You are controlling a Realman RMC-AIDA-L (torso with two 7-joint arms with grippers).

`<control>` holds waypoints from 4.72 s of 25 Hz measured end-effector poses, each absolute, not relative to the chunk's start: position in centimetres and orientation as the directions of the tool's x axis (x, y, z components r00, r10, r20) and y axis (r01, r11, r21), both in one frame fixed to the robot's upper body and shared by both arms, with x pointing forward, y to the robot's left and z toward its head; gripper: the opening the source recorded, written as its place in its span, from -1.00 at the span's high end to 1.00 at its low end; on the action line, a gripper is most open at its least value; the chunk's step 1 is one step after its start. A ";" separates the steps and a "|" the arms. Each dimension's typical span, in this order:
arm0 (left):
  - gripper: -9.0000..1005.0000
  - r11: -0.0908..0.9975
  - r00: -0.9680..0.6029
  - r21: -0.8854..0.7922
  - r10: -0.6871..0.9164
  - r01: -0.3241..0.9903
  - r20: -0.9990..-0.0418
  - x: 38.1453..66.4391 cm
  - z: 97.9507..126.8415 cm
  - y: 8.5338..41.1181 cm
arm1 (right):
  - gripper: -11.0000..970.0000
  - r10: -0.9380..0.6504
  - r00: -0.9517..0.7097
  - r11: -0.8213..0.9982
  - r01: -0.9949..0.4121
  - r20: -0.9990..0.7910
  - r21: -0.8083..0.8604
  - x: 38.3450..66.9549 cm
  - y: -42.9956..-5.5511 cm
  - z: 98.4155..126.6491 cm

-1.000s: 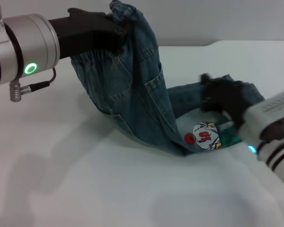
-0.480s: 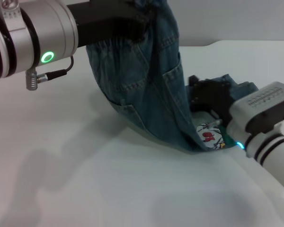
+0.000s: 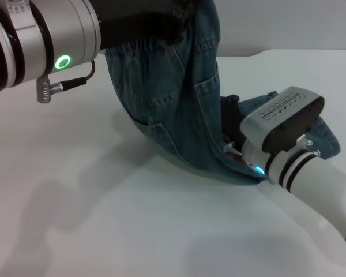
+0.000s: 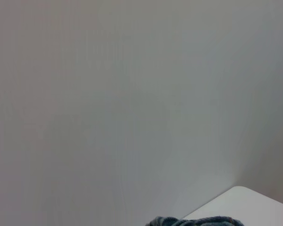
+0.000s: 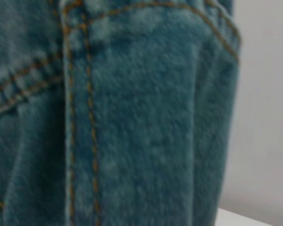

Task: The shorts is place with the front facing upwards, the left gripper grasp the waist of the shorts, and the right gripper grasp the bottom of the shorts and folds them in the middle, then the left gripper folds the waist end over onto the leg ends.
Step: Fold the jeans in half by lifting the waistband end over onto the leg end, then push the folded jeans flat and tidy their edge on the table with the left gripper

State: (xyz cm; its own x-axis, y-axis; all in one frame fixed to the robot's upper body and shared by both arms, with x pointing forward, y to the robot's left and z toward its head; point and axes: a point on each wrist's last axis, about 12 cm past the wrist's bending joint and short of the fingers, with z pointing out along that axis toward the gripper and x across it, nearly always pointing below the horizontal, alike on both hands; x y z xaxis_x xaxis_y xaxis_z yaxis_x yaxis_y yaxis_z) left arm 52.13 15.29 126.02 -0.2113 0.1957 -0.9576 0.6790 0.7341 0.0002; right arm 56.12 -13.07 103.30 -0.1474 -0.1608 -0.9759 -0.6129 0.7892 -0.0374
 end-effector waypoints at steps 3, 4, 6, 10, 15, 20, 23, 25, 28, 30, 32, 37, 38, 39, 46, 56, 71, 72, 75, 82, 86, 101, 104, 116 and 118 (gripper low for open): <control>0.73 0.735 -0.214 0.000 0.197 0.678 -0.957 52.2 125.9 15.3 | 0.98 -0.157 -0.142 0.774 -0.632 -0.977 -0.032 56.3 -12.4 103.6; 0.73 0.736 -0.215 -0.001 0.196 0.677 -0.957 52.2 125.9 15.3 | 0.98 -0.154 -0.142 0.771 -0.637 -0.978 -0.029 56.4 -12.2 103.8; 0.73 0.736 -0.214 -0.002 0.194 0.677 -0.957 52.3 125.8 15.3 | 0.98 -0.149 -0.140 0.760 -0.650 -0.979 -0.022 56.5 -11.7 104.0; 0.73 0.734 -0.211 -0.001 0.193 0.679 -0.958 52.2 125.8 15.2 | 0.98 -0.144 -0.140 0.742 -0.670 -0.980 -0.013 56.6 -11.0 104.3; 0.73 0.730 -0.207 -0.001 0.192 0.684 -0.959 52.4 125.7 14.9 | 0.98 -0.141 -0.147 0.728 -0.685 -0.979 -0.002 56.6 -10.6 104.4; 0.74 0.724 -0.205 -0.001 0.194 0.690 -0.959 52.4 125.6 14.5 | 0.98 -0.141 -0.151 0.707 -0.707 -0.979 0.007 56.5 -9.8 104.6; 0.74 0.725 -0.207 -0.003 0.193 0.689 -0.959 52.4 125.5 14.6 | 0.98 -0.142 -0.165 0.727 -0.686 -0.976 0.010 56.5 -10.6 104.2; 0.74 0.727 -0.210 -0.004 0.193 0.687 -0.959 52.4 125.5 14.6 | 0.98 -0.128 -0.185 0.769 -0.639 -0.974 0.020 56.6 -12.2 103.6; 0.74 0.728 -0.208 -0.001 0.196 0.686 -0.958 52.4 125.4 14.7 | 0.98 -0.100 -0.200 0.838 -0.545 -0.975 0.026 56.7 -15.1 102.9; 0.74 0.728 -0.207 0.001 0.196 0.685 -0.958 52.4 125.4 14.8 | 0.98 -0.076 -0.203 0.875 -0.484 -0.976 0.033 56.7 -16.9 102.6; 0.74 0.730 -0.207 0.001 0.195 0.683 -0.959 52.5 125.4 14.8 | 0.98 -0.053 -0.204 0.896 -0.441 -0.978 0.043 56.4 -18.2 102.3; 0.74 0.731 -0.203 0.003 0.193 0.682 -0.960 52.4 125.6 14.9 | 0.98 -0.052 -0.218 0.902 -0.429 -0.975 0.048 55.9 -18.6 101.8; 0.74 0.730 -0.201 0.004 0.193 0.683 -0.960 52.5 125.6 14.8 | 0.98 -0.059 -0.224 0.897 -0.439 -0.973 0.047 55.9 -18.3 101.7; 0.74 0.729 -0.200 0.005 0.194 0.684 -0.961 52.5 125.7 14.8 | 0.98 -0.066 -0.230 0.891 -0.451 -0.971 0.046 55.8 -17.9 101.7; 0.71 0.721 -0.199 0.003 0.196 0.693 -0.960 52.5 125.4 14.3 | 0.98 -0.082 -0.224 0.880 -0.474 -0.971 0.035 56.0 -17.5 101.8; 0.66 0.719 -0.244 -0.022 0.207 0.695 -0.947 52.6 123.7 14.0 | 0.98 -0.081 0.008 0.985 -0.153 -0.997 -0.081 54.2 -26.1 102.9; 0.58 0.647 -0.247 -0.089 0.157 0.757 -0.956 51.4 120.3 9.3 | 0.98 -0.054 0.128 0.981 0.193 -0.990 -0.029 48.3 -34.0 102.9; 0.58 0.638 -0.255 -0.099 0.158 0.764 -0.954 51.3 119.6 8.6 | 0.98 -0.056 0.133 0.980 0.196 -0.990 -0.029 48.2 -34.1 102.9; 0.56 0.610 -0.276 -0.108 0.188 0.785 -0.943 51.6 116.8 6.3 | 0.98 -0.060 0.146 0.979 0.201 -0.987 -0.030 47.9 -34.2 103.0; 0.53 0.603 -0.315 -0.138 0.199 0.786 -0.928 52.7 114.7 4.8 | 0.98 -0.062 0.157 0.984 0.176 -0.986 -0.034 48.0 -33.7 103.2; 0.51 0.608 -0.288 -0.115 0.195 0.786 -0.937 53.0 114.7 4.8 | 0.98 -0.064 0.165 0.986 0.161 -0.984 -0.037 48.1 -33.5 103.3; -0.70 0.552 -0.233 -0.055 0.258 0.832 -0.938 52.6 113.9 2.8 | 0.98 -0.060 0.180 0.989 0.141 -0.982 -0.035 47.7 -32.9 103.4; -0.70 0.569 -0.226 -0.054 0.237 0.821 -0.945 52.5 114.0 3.3 | 0.98 -0.069 0.200 0.992 0.118 -0.977 -0.045 47.3 -32.5 103.4; -0.70 0.711 -0.145 0.009 0.156 0.703 -0.977 50.5 111.6 7.7 | 0.98 -0.184 0.310 0.983 0.078 -0.933 -0.168 45.0 -31.6 104.2; -0.70 0.719 -0.172 -0.018 0.142 0.695 -0.975 49.6 110.8 7.8 | 0.98 -0.186 0.305 0.982 0.090 -0.934 -0.167 44.7 -31.8 104.1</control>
